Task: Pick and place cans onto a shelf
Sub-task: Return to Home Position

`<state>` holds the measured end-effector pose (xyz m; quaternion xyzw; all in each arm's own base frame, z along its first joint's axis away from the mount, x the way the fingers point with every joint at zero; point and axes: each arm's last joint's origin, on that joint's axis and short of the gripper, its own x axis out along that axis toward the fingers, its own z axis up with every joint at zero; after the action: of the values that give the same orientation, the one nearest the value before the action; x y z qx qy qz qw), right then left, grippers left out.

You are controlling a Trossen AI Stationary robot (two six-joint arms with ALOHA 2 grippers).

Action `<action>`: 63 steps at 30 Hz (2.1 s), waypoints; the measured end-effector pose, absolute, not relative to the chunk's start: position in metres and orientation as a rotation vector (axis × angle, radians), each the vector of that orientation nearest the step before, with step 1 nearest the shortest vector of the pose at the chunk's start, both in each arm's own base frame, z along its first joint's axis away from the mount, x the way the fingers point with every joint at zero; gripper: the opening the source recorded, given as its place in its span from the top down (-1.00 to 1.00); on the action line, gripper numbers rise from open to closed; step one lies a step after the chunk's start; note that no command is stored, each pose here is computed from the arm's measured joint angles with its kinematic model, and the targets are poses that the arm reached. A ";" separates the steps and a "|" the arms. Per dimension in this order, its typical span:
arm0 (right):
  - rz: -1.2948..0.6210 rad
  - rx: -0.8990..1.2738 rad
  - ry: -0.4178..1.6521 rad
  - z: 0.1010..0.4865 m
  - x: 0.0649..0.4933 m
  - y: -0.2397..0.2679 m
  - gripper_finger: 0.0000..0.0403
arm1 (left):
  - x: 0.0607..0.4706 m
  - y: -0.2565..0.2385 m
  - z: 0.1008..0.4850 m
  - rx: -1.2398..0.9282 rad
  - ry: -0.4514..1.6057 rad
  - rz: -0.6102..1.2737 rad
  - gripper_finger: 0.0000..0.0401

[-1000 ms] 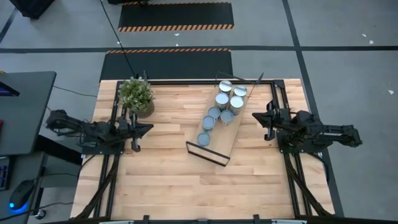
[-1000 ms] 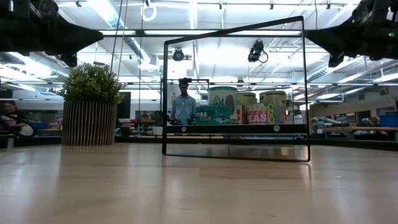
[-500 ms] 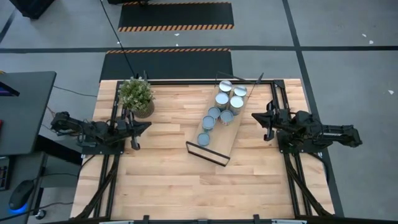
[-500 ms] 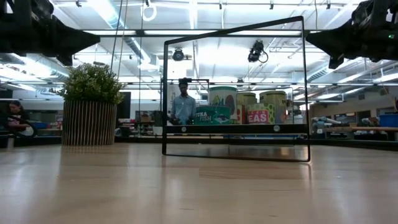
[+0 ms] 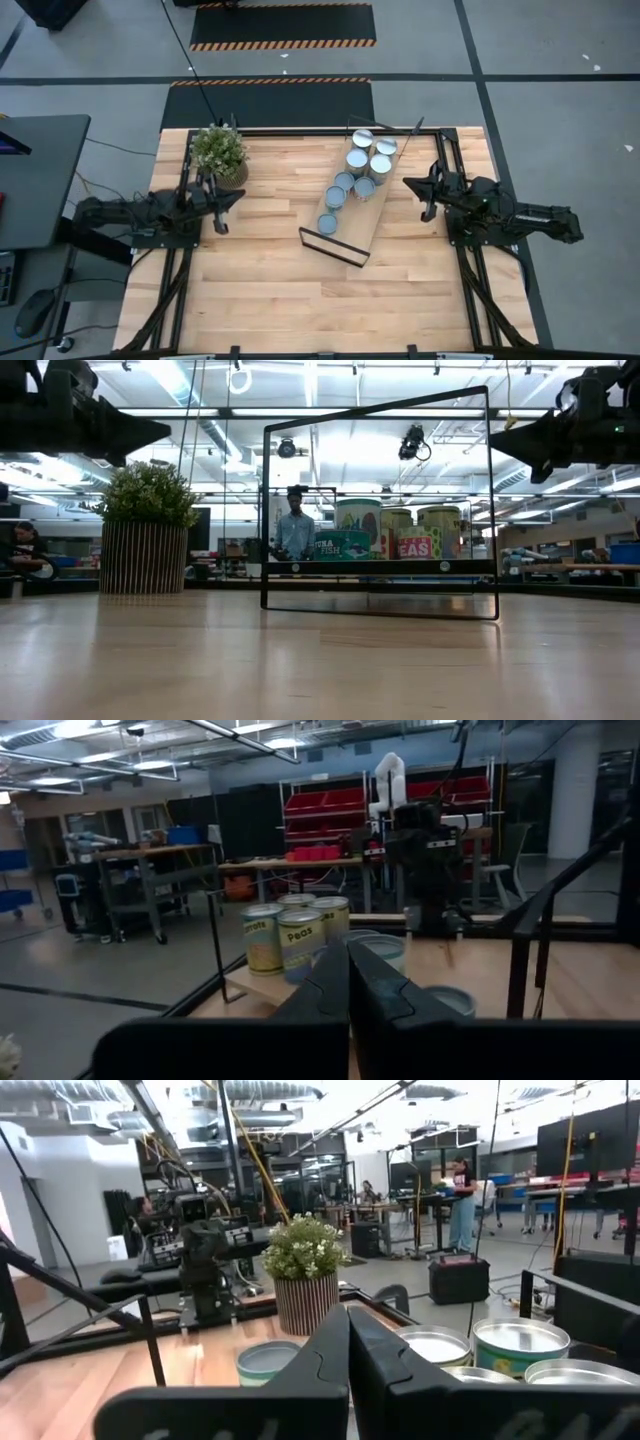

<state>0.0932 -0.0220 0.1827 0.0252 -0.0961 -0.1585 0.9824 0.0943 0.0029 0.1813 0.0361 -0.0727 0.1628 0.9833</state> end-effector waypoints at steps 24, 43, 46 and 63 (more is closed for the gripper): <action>-0.347 -0.007 -0.210 0.185 0.093 -0.023 0.92 | 0.095 0.013 0.180 0.096 -0.138 0.344 0.89; -0.349 -0.006 -0.210 0.185 0.093 -0.023 0.92 | 0.095 0.013 0.180 0.097 -0.139 0.344 0.91; -0.349 -0.006 -0.210 0.185 0.093 -0.023 0.92 | 0.095 0.013 0.180 0.096 -0.139 0.344 0.89; -0.349 -0.006 -0.210 0.185 0.093 -0.023 0.92 | 0.095 0.013 0.180 0.097 -0.139 0.344 0.88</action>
<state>0.0925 -0.0226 0.1852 -0.0030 -0.1044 -0.1734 0.9793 0.0948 0.0128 0.1804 0.0480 -0.0691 0.1709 0.9817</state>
